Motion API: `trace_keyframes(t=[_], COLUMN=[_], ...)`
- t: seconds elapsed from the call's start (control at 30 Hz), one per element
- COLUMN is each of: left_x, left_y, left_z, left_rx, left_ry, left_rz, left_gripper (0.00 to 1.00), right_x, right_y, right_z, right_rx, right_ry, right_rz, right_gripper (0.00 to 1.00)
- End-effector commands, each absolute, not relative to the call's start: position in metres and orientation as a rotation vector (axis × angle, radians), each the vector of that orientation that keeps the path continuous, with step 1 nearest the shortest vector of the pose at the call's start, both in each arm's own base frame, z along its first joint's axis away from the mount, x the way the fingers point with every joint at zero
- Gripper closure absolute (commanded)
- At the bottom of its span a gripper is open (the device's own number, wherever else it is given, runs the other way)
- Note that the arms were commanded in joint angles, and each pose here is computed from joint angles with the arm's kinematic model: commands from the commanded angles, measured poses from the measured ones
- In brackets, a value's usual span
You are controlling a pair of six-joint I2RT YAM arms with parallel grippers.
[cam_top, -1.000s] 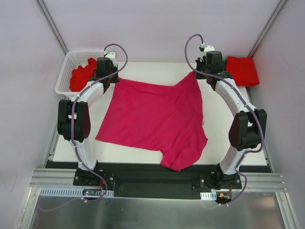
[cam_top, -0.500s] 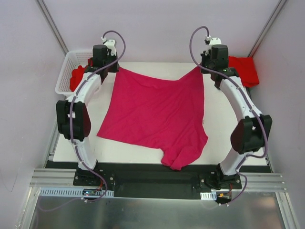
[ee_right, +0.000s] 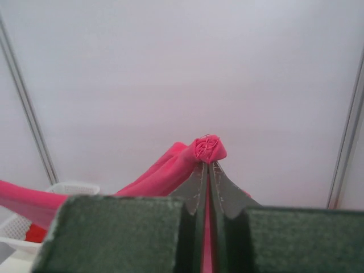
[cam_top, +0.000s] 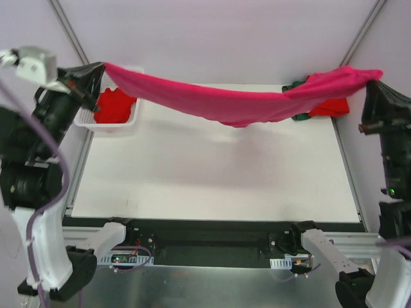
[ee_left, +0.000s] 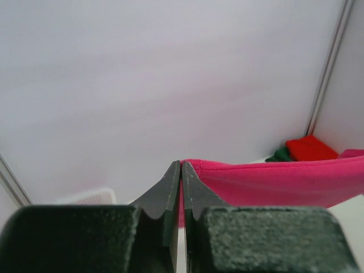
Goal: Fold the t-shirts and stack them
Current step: Flatten out the tshirt
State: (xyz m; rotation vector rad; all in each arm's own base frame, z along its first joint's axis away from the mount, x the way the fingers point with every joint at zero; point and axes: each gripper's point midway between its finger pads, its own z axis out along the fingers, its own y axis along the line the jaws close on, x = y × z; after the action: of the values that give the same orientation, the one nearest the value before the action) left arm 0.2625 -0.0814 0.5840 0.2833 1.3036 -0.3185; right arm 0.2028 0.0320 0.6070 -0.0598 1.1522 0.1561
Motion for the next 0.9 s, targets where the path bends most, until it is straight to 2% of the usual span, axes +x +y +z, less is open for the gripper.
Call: trace_keyframes(t=[0.0,0.17,0.33,0.5,0.6,0.8,0.83,0.87], left_x=[0.222,0.19,0.197,0.244,0.29,0.394,0.417,0.433], left_y=[-0.072,-0.064,-0.065,-0.064,-0.066,-0.071,-0.072,-0.073], left_z=[0.578,0.588,0.585,0.569,0.536,0.439,0.398,0.39], left_rx=[0.282,0.268,0.273,0.267,0.274,0.274,0.264,0.243], left_ry=[1.327,1.286,1.298,1.35,1.447,1.617,1.701,1.683], left_rz=[-0.292,-0.263,-0.263,-0.223,-0.201,-0.172,-0.168,-0.175], left_gripper=[1.0,1.0,1.0,1.0,1.0,1.0,1.0,1.0], right_x=[0.182,0.156,0.166,0.219,0.258,0.364,0.378,0.402], right_y=[0.032,0.028,0.029,0.034,0.041,0.059,0.062,0.067], right_z=[0.599,0.607,0.608,0.589,0.565,0.48,0.459,0.432], right_rx=[-0.094,-0.09,-0.088,-0.083,-0.09,-0.095,-0.096,-0.087], right_ry=[1.165,1.116,1.115,1.196,1.267,1.498,1.544,1.602], right_rz=[0.163,0.169,0.163,0.13,0.119,0.09,0.091,0.092], right_gripper=[0.99,0.99,0.99,0.99,0.99,0.99,0.99,0.99])
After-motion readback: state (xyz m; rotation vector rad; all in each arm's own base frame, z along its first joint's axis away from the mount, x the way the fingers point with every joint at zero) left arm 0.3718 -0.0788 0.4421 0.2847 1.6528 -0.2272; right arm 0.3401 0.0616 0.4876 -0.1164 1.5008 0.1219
